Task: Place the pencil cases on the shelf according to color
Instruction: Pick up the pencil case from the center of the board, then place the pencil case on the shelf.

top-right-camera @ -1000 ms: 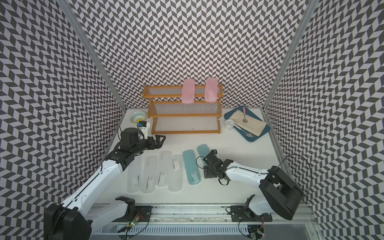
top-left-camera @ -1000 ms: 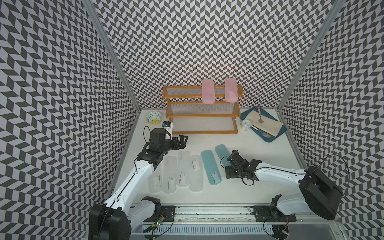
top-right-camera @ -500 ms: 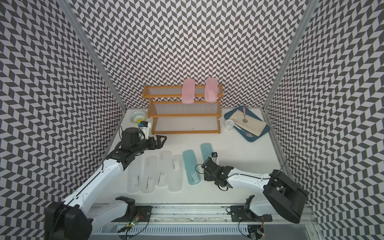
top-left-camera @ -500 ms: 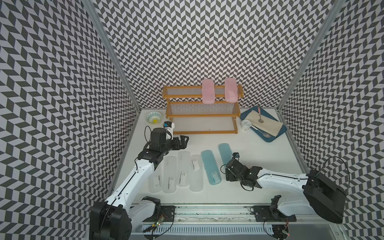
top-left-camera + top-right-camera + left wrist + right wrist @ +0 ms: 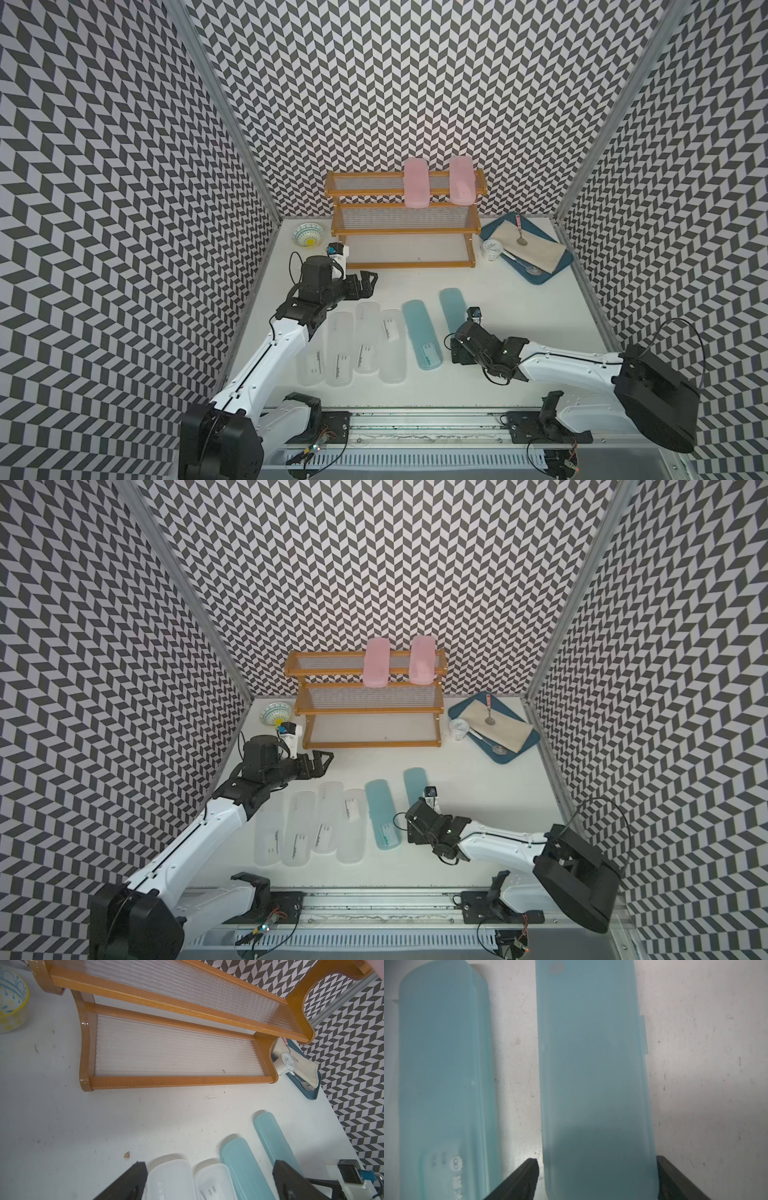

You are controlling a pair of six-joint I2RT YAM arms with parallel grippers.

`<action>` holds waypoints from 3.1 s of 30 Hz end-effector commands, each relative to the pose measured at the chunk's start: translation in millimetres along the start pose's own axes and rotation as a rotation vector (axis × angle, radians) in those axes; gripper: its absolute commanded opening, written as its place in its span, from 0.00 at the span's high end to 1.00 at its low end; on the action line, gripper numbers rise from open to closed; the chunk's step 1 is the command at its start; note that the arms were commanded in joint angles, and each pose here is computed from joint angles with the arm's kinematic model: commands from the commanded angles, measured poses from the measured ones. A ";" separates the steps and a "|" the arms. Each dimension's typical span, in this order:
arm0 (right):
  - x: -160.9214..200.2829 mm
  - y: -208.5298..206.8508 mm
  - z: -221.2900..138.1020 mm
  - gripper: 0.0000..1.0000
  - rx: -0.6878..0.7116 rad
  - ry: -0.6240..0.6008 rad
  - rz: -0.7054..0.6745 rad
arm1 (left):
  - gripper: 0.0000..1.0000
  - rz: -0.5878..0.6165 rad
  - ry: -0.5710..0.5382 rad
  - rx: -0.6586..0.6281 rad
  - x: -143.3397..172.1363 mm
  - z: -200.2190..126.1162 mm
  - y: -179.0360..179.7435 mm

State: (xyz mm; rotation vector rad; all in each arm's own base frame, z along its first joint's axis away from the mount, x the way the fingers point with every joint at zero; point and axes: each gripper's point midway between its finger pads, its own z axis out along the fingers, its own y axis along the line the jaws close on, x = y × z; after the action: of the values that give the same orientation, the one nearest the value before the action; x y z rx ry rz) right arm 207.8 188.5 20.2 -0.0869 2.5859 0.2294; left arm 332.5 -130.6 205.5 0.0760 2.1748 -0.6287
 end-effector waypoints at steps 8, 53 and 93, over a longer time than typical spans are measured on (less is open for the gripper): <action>40.5 -17.5 5.0 0.28 0.061 0.107 0.011 | 0.00 -0.089 -0.025 0.033 -13.1 5.6 -5.6; -250.8 71.7 -88.2 0.28 -0.069 -0.405 0.061 | 0.00 0.051 -0.152 0.135 -100.8 33.6 -26.4; -335.0 62.2 1.3 0.10 -0.001 -0.330 0.121 | 0.00 -0.021 -0.061 0.210 -86.8 46.8 -23.2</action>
State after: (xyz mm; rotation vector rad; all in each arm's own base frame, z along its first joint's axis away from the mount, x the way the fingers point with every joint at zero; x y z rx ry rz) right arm 486.3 252.5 188.5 0.0909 2.2825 0.2202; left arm 415.2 -156.7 252.2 0.1343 2.0571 -0.8345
